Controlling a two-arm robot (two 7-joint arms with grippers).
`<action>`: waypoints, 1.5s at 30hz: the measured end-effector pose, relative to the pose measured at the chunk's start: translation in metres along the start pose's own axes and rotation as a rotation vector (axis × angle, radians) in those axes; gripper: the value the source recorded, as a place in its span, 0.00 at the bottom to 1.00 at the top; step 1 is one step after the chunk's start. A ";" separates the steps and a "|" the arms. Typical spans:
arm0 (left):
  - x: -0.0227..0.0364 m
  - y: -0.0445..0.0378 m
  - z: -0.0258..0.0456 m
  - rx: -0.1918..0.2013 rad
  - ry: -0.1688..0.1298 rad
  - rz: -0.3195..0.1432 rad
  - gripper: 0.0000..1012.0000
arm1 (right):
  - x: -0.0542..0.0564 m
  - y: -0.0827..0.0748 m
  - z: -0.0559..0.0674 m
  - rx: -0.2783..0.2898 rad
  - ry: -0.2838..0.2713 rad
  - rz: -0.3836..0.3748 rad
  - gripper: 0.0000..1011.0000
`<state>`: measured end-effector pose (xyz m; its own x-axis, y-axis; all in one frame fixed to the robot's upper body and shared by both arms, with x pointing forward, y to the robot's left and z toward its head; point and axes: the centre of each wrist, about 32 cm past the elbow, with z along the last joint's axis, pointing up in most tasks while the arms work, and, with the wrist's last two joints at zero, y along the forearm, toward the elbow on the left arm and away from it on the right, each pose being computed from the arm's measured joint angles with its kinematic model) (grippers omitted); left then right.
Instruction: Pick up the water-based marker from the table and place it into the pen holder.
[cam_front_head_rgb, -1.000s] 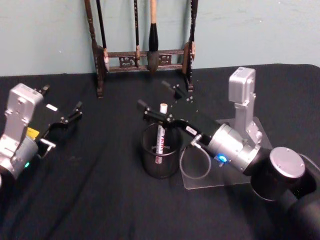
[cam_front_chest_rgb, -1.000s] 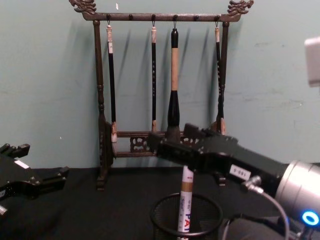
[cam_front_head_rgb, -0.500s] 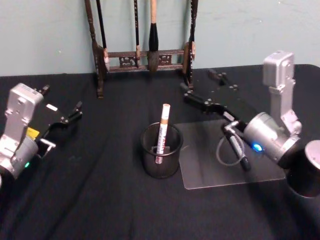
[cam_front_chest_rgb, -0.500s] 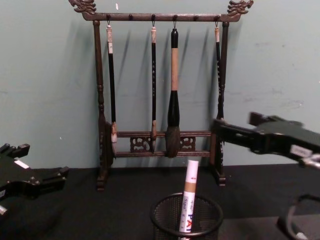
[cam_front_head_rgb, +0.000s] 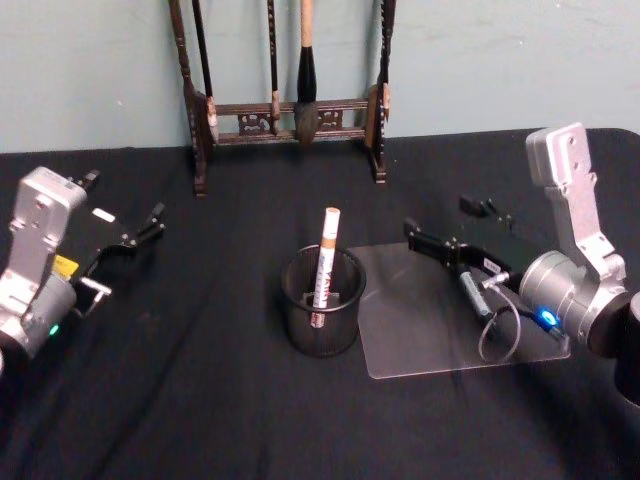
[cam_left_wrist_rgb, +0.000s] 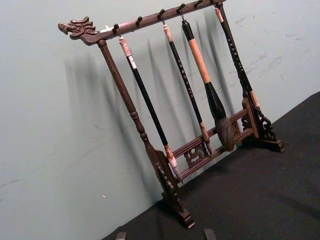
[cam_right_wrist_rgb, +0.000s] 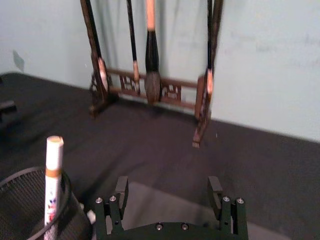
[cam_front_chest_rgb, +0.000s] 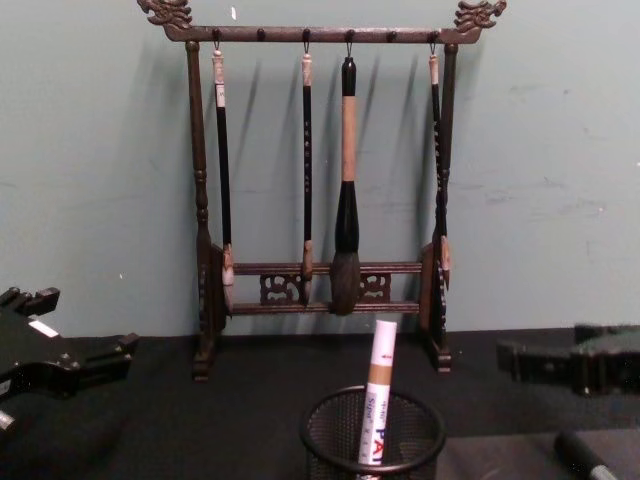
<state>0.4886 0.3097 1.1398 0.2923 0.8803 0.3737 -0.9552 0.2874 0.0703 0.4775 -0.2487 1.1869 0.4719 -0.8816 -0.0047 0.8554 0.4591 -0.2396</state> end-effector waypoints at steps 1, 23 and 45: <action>0.0000 0.0000 0.0000 0.000 0.000 0.000 0.99 | 0.000 0.000 -0.001 -0.024 0.005 -0.003 0.99; 0.0000 0.0000 0.0000 0.000 0.000 0.000 0.99 | 0.010 -0.001 -0.019 -0.244 0.008 -0.071 0.99; 0.0000 0.0000 0.0000 0.000 0.000 0.000 0.99 | 0.016 0.006 -0.026 -0.267 0.002 -0.079 0.99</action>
<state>0.4886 0.3097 1.1398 0.2923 0.8803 0.3738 -0.9552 0.2873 0.0703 0.4847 -0.2629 1.1600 0.4054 -0.9139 0.0222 0.8030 0.3444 -0.4864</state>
